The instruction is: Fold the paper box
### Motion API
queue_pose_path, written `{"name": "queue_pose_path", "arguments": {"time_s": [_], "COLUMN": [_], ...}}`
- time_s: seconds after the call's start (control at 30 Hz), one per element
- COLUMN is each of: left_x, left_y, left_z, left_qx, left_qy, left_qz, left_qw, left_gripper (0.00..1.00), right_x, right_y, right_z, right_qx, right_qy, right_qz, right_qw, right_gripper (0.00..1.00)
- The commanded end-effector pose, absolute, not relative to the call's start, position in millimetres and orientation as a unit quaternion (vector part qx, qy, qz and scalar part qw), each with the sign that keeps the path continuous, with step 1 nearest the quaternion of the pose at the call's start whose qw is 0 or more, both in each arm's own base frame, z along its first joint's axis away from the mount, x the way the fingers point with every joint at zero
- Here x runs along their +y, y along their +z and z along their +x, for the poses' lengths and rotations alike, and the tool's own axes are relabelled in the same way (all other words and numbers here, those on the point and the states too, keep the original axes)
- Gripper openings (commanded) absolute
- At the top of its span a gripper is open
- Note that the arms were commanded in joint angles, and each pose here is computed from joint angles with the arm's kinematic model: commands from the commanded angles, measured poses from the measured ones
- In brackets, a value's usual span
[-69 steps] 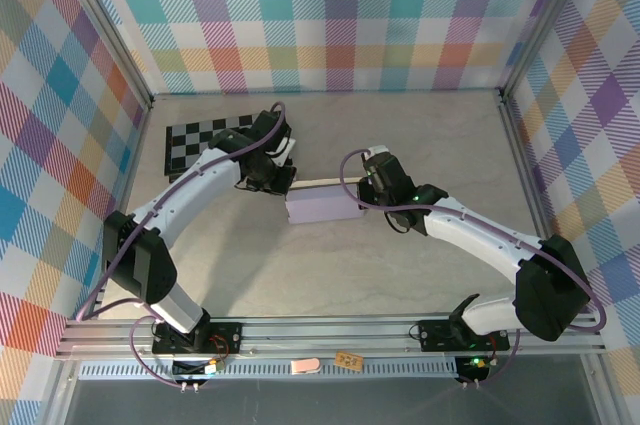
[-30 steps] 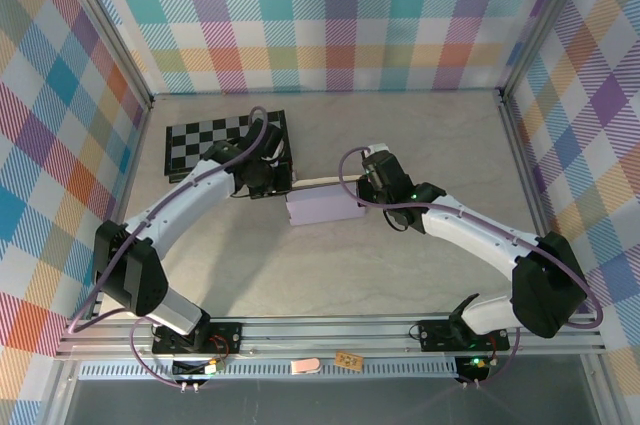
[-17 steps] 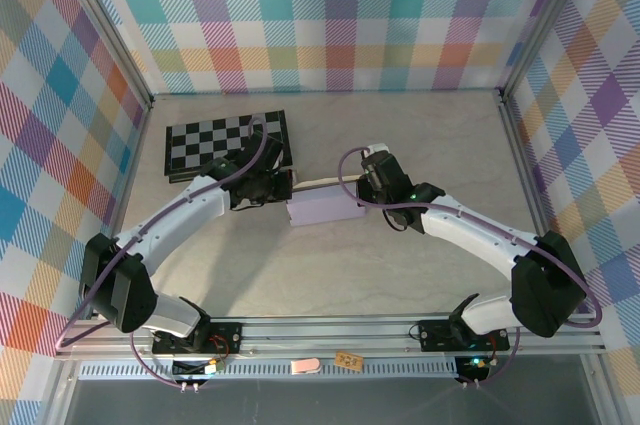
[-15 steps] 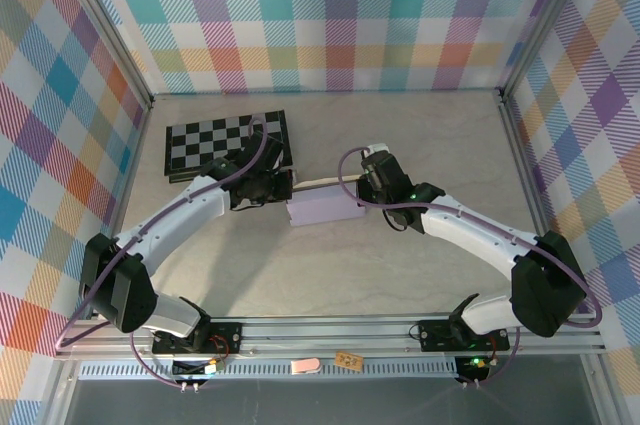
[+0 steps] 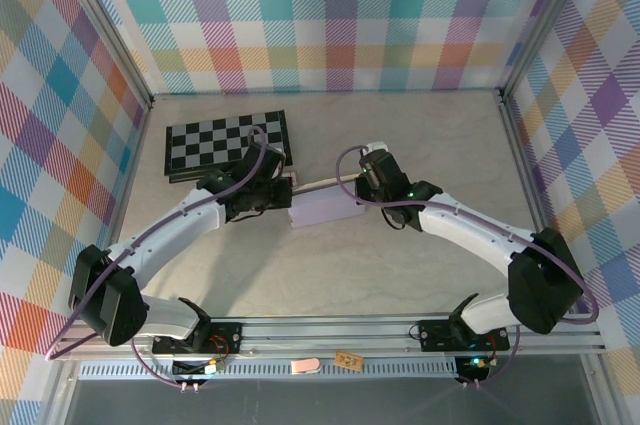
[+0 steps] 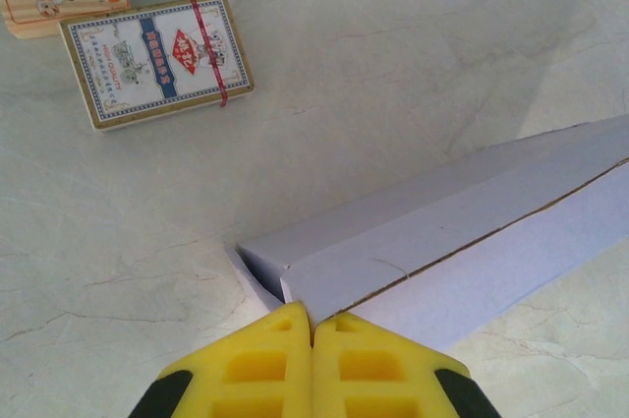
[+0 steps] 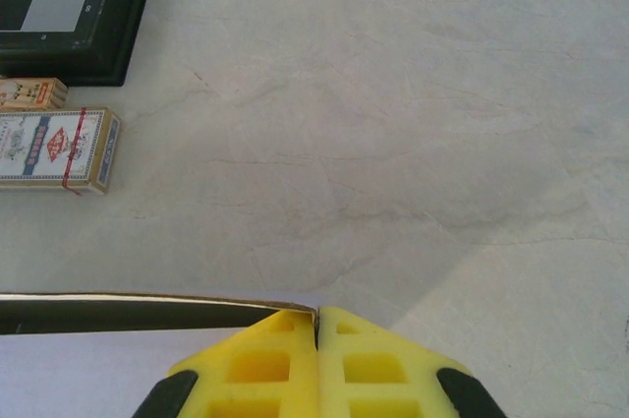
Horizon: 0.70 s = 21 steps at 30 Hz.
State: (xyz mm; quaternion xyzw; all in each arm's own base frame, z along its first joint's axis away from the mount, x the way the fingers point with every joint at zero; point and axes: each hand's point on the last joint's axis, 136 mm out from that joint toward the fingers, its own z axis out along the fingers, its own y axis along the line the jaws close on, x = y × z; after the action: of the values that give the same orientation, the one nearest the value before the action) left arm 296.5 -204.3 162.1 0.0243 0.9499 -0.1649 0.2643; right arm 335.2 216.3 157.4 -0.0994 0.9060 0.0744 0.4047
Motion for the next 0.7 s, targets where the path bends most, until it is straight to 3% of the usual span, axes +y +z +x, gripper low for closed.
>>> {"name": "queue_pose_path", "arguments": {"time_s": [0.0,0.4,0.67], "left_x": [-192,-192,-191], "left_y": [115,128,140], "left_z": [260,255,257], "left_qx": [0.977,0.982,0.984], "left_qy": [-0.119,-0.115,-0.106], "left_qz": [0.031,-0.016,-0.017], "left_qw": [0.177,0.146,0.141], "left_gripper": [0.00,0.08,0.19], "right_x": [199,195,196], "right_y": [117,117,117], "right_z": [314,314,315], "right_qx": [0.937,0.938,0.939], "right_qy": [0.023,0.010,0.006], "right_qz": [-0.115,-0.107,-0.109], "right_qw": [0.330,0.328,0.326], "right_gripper": [0.00,0.00,0.00]}}
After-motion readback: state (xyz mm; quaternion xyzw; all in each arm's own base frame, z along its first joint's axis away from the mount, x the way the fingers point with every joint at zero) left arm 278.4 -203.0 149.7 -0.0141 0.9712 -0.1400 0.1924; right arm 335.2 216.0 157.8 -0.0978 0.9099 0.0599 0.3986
